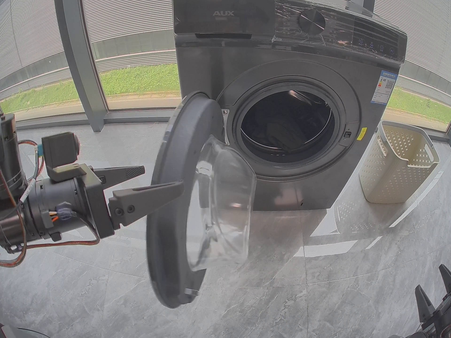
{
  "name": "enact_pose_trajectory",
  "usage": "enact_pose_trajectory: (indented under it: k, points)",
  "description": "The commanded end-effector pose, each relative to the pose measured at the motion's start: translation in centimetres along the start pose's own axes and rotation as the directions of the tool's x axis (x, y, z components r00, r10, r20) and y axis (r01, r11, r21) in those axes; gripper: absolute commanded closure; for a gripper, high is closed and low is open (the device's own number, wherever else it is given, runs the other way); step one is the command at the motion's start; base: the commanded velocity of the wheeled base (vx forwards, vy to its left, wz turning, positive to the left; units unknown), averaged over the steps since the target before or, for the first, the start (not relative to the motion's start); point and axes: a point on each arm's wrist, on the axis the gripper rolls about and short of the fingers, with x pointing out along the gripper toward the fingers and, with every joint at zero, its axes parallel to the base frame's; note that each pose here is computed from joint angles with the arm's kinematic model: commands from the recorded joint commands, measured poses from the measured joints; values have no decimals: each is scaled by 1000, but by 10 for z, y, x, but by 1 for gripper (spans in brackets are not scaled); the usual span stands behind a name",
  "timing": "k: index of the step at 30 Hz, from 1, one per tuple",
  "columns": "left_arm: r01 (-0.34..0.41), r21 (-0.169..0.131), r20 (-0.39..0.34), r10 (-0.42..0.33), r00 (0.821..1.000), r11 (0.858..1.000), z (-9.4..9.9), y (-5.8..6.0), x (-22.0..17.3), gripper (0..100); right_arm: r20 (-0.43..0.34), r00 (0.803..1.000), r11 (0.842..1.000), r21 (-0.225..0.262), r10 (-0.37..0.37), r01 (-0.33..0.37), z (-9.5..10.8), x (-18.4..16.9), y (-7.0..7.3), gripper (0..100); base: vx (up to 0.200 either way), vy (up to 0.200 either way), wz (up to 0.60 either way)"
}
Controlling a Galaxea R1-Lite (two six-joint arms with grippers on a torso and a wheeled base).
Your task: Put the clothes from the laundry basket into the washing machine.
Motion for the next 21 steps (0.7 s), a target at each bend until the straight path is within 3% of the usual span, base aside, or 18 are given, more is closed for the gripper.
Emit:
enact_pose_trajectory:
  k: [1,3,8,12,14,18,21]
  points:
    - [21,12,43,-21,999,1000,3,-9,-17,0,9,1000,1000,-1,1,-1,-2,-1,0,0,0,0,0]
    - [16,13,49,-17,999,1000,3,-10,-20,0,8,1000,1000,-1,1,-1,-2,-1,0,0,0,0,0]
    - [-130,13,78,129,989,991,0,4,-33,0,3,1000,1000,-2,2,-2,-2,-1,0,0,0,0,0]
    - [-192,77,-1,193,981,978,-19,15,-29,0,1,1000,1000,-1,2,-2,-2,-1,0,0,0,0,0]
    - [-220,94,-53,226,973,971,-28,22,-19,0,1,1000,1000,-1,2,-2,-2,-1,0,0,0,0,0]
    - [-252,95,-110,261,959,963,-36,31,9,0,1,1000,1000,-1,2,-2,-2,-1,0,0,0,0,0]
    - [-253,91,-101,262,960,963,-34,38,31,0,1,1000,1000,-1,2,-2,-2,-1,0,0,0,0,0]
